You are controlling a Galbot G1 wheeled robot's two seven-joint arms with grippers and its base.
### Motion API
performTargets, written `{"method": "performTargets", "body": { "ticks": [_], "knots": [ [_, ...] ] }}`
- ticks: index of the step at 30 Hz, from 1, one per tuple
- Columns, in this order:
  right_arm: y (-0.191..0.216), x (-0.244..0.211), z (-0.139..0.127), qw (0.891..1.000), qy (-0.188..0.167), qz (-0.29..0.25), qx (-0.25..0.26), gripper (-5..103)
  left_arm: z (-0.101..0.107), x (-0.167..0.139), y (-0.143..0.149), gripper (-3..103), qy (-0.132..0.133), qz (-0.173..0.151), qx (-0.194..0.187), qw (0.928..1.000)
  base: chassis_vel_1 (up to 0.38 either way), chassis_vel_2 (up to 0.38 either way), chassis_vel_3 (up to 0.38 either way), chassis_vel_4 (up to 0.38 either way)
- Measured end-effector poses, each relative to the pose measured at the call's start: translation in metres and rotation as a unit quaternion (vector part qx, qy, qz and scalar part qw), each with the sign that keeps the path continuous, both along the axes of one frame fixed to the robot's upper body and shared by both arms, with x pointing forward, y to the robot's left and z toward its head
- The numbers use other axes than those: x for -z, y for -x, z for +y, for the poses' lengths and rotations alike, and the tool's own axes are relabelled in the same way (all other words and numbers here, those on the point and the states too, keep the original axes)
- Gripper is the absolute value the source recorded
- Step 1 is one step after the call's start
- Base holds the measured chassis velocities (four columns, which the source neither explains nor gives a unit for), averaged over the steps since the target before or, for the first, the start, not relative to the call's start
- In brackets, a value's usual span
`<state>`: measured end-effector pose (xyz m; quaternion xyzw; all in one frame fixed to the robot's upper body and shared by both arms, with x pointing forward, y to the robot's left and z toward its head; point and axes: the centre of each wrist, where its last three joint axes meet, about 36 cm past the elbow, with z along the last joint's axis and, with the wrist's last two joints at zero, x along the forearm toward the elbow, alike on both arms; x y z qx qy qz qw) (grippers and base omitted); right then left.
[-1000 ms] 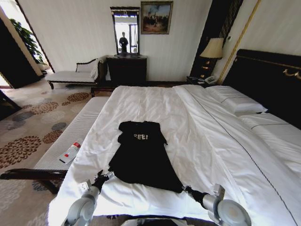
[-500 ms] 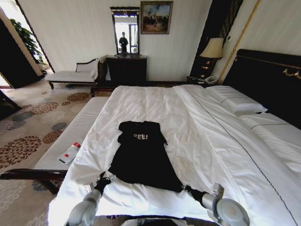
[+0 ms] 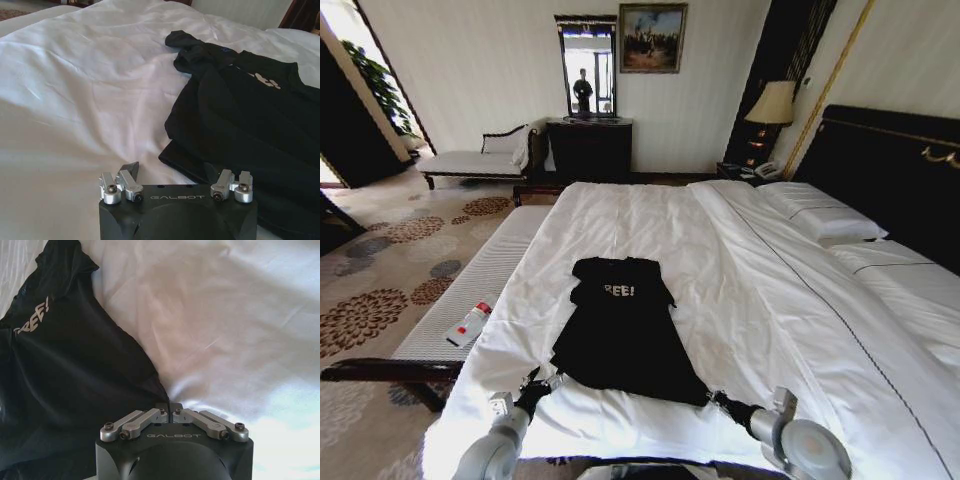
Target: Fold the clothes on the bed.
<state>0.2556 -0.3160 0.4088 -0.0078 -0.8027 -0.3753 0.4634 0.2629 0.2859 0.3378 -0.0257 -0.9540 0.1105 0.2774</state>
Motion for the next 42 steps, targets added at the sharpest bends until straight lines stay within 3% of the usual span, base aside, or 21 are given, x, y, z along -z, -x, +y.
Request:
{"method": "performTargets", "body": {
  "ticks": [1,4,6,15,16,19,21,23,33,36,40,42],
  "knots": [
    [0.0,0.0,0.0,1.0,0.0,0.0,0.0,1,0.0,0.0,0.0,76,0.0,0.0,0.0,1.0,0.0,0.0,0.0,0.0],
    [0.001,-0.001,0.0,1.0,0.001,-0.001,0.001,1,-0.002,0.002,-0.003,62,0.002,0.003,0.003,1.0,0.0,0.0,0.0,0.0],
    [0.001,-0.002,-0.001,1.0,0.002,-0.001,0.001,1,-0.002,0.003,-0.004,62,0.002,0.003,0.003,1.0,0.0,0.0,0.0,0.0],
    [0.001,-0.002,-0.001,1.0,0.002,-0.003,0.002,1,0.001,0.006,-0.014,27,0.003,0.003,-0.001,1.0,0.0,0.0,0.0,0.0],
    [0.001,-0.002,-0.001,1.0,0.002,-0.003,0.002,1,0.001,0.006,-0.014,27,0.003,0.003,-0.001,1.0,0.0,0.0,0.0,0.0],
    [0.001,-0.003,-0.001,1.0,0.002,-0.003,0.003,1,0.001,0.007,-0.017,11,0.007,0.004,-0.001,1.0,0.0,0.0,0.0,0.0],
    [0.001,-0.003,-0.002,1.0,0.003,-0.003,0.003,1,0.0,0.007,-0.017,11,0.007,0.004,-0.001,1.0,0.0,0.0,0.0,0.0],
    [0.001,-0.003,-0.002,1.0,0.004,-0.003,0.003,1,-0.001,0.007,-0.017,3,0.007,0.005,-0.001,1.0,0.0,0.0,0.0,0.0],
    [0.001,-0.006,-0.001,1.0,0.005,-0.005,0.003,1,-0.002,-0.003,-0.004,0,-0.008,-0.011,-0.001,0.9999,0.0,0.0,0.0,0.0],
    [0.001,-0.008,0.001,1.0,0.007,-0.006,0.001,1,-0.003,-0.012,0.01,0,-0.016,-0.018,-0.005,0.9997,0.0,0.0,0.0,0.0],
    [0.007,-0.016,0.008,0.999,0.034,-0.01,-0.015,1,-0.01,-0.038,0.057,0,-0.035,-0.019,-0.012,0.9992,0.0,0.0,0.0,0.0],
    [0.008,-0.018,0.009,0.999,0.038,-0.011,-0.019,1,-0.011,-0.046,0.067,0,-0.036,-0.021,-0.015,0.999,0.0,0.0,0.0,0.0]
  ]
}}
